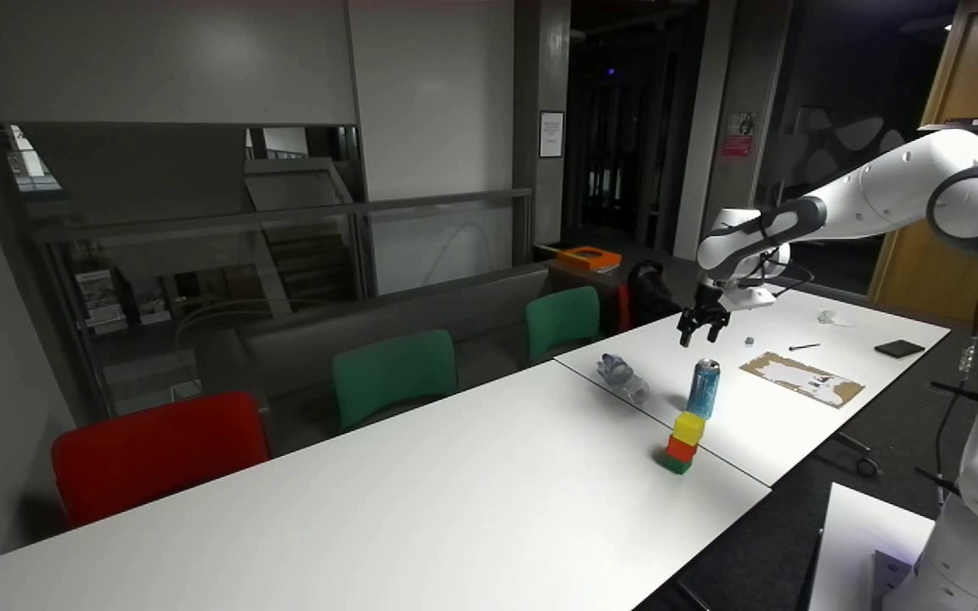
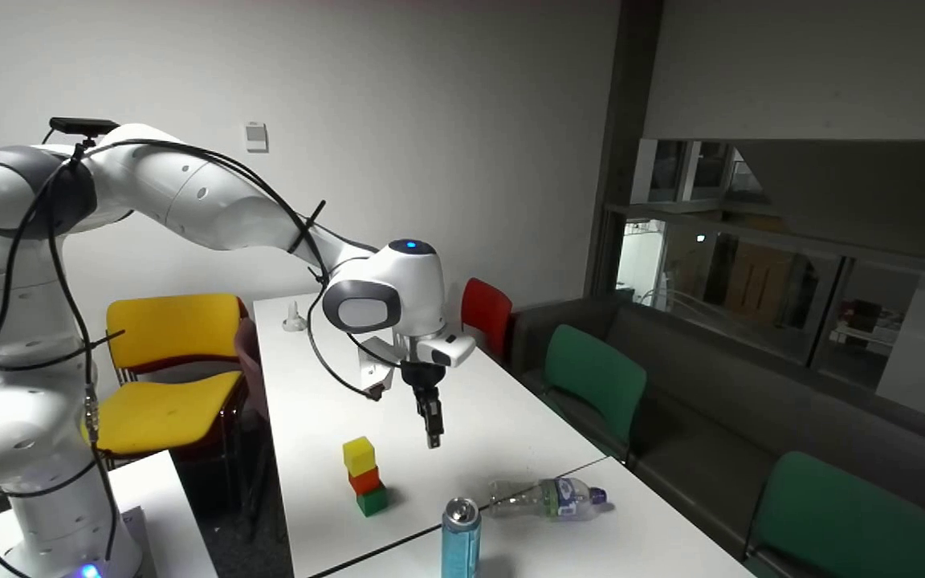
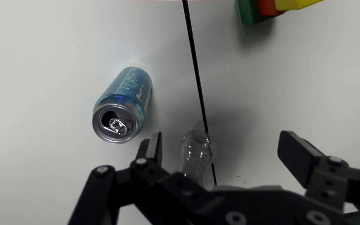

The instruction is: Push the blue can to the right

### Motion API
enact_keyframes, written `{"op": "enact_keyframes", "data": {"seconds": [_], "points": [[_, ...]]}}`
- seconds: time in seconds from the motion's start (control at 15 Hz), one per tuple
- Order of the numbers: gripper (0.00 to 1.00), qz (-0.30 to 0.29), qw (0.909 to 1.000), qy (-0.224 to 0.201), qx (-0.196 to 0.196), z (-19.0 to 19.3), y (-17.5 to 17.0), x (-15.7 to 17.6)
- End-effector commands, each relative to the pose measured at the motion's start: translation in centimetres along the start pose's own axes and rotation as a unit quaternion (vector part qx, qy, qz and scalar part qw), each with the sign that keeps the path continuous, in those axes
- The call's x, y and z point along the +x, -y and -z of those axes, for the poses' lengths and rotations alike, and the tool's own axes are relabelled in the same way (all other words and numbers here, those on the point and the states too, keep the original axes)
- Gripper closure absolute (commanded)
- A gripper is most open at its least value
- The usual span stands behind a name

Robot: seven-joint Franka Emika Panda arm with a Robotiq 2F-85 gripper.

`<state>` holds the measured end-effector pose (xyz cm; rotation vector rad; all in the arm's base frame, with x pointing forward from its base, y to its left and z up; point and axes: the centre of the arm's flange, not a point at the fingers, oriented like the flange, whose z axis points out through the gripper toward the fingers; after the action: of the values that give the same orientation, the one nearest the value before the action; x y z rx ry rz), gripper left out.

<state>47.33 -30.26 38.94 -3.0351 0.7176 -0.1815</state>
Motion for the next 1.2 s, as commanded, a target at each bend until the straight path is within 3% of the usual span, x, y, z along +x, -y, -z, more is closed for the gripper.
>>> {"op": "enact_keyframes", "data": {"seconds": [0.0, 0.47, 1.13], "points": [[0.00, -0.012, 0.9999, 0.004, -0.001, -2.2, -2.5, 0.9], [0.00, -0.044, 0.9980, 0.045, 0.004, -5.9, -5.5, 0.6], [0.00, -0.036, 0.9951, 0.064, 0.066, -9.6, -6.7, 0.9]]}}
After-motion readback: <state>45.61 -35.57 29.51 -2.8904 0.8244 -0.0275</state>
